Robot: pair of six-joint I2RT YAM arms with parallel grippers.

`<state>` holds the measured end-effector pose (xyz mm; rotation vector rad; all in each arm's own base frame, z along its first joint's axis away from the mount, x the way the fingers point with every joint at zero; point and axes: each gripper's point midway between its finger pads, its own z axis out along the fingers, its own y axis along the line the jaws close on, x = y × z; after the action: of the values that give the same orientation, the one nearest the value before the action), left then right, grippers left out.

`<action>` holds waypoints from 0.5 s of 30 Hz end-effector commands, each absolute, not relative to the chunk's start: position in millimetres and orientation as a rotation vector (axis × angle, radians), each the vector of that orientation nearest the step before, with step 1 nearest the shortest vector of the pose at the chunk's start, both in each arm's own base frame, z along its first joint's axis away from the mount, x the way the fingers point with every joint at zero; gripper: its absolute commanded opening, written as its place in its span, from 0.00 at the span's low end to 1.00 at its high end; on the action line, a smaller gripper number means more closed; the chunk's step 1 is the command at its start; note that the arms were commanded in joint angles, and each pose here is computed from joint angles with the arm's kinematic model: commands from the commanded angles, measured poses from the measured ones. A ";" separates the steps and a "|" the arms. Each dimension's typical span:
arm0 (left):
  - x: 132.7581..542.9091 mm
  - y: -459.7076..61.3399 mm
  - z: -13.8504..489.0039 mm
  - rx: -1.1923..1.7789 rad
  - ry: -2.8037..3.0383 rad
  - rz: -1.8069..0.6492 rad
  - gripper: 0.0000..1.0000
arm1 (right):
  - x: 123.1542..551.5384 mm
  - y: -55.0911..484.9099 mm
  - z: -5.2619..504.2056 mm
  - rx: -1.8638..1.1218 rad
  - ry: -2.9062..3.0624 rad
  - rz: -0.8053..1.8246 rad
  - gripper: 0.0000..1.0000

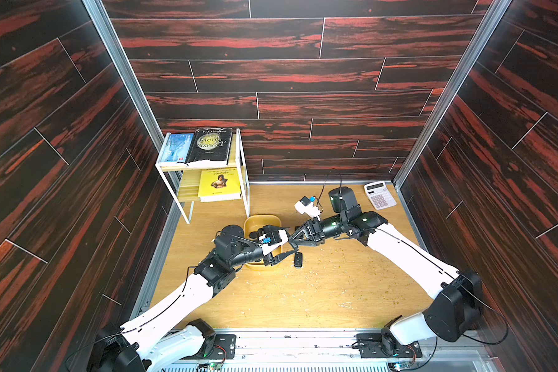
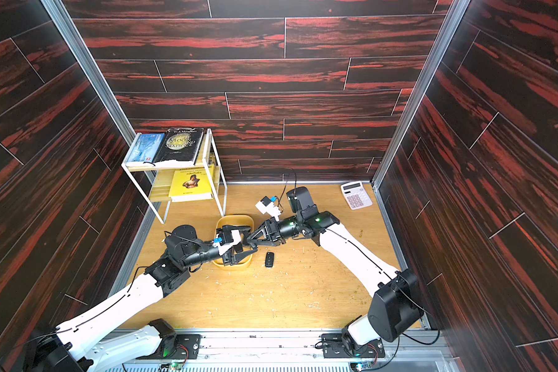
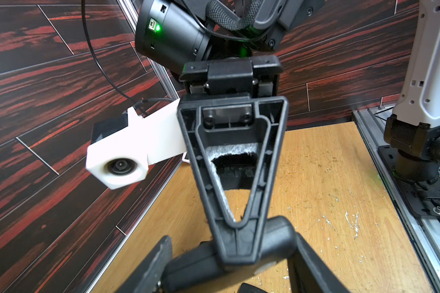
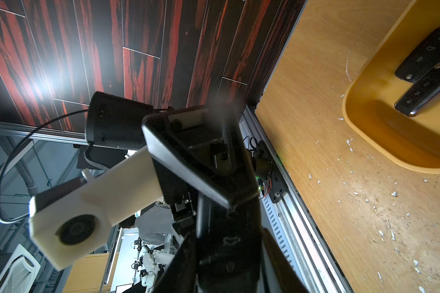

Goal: Place the car key into the storage box
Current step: Pick up the car key from the center of the board.

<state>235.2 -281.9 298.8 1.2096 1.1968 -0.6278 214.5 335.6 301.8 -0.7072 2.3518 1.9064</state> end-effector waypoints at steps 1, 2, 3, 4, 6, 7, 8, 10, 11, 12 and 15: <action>228.6 -283.8 312.2 1.219 1.156 -0.646 0.42 | 215.2 335.4 302.7 -0.715 2.339 1.915 0.39; 228.8 -283.9 311.9 1.219 1.158 -0.647 0.41 | 215.0 335.3 303.1 -0.716 2.337 1.915 0.39; 228.9 -284.1 311.8 1.219 1.157 -0.647 0.40 | 215.0 335.3 303.6 -0.716 2.336 1.915 0.39; 228.8 -284.2 312.0 1.218 1.158 -0.650 0.39 | 215.1 335.3 303.7 -0.715 2.337 1.915 0.39; 228.6 -284.3 311.6 1.217 1.158 -0.653 0.36 | 214.8 335.2 303.9 -0.717 2.335 1.915 0.40; 228.7 -284.4 311.7 1.216 1.159 -0.654 0.35 | 215.0 335.2 303.8 -0.717 2.335 1.913 0.40; 228.5 -284.2 312.0 1.215 1.159 -0.655 0.33 | 214.8 335.1 304.1 -0.716 2.335 1.914 0.40; 228.1 -283.9 313.5 1.212 1.156 -0.655 0.30 | 215.2 335.3 303.4 -0.712 2.339 1.914 0.39; 227.6 -283.8 313.5 1.212 1.156 -0.658 0.23 | 215.6 335.5 303.3 -0.712 2.339 1.915 0.39; 227.5 -283.5 313.6 1.212 1.156 -0.656 0.22 | 215.4 335.6 303.1 -0.714 2.338 1.916 0.39; 227.4 -283.1 312.4 1.209 1.162 -0.657 0.22 | 215.8 335.8 303.6 -0.714 2.336 1.916 0.40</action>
<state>235.1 -281.9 299.0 1.2024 1.2055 -0.6388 214.3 335.6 302.0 -0.7066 2.3524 1.9089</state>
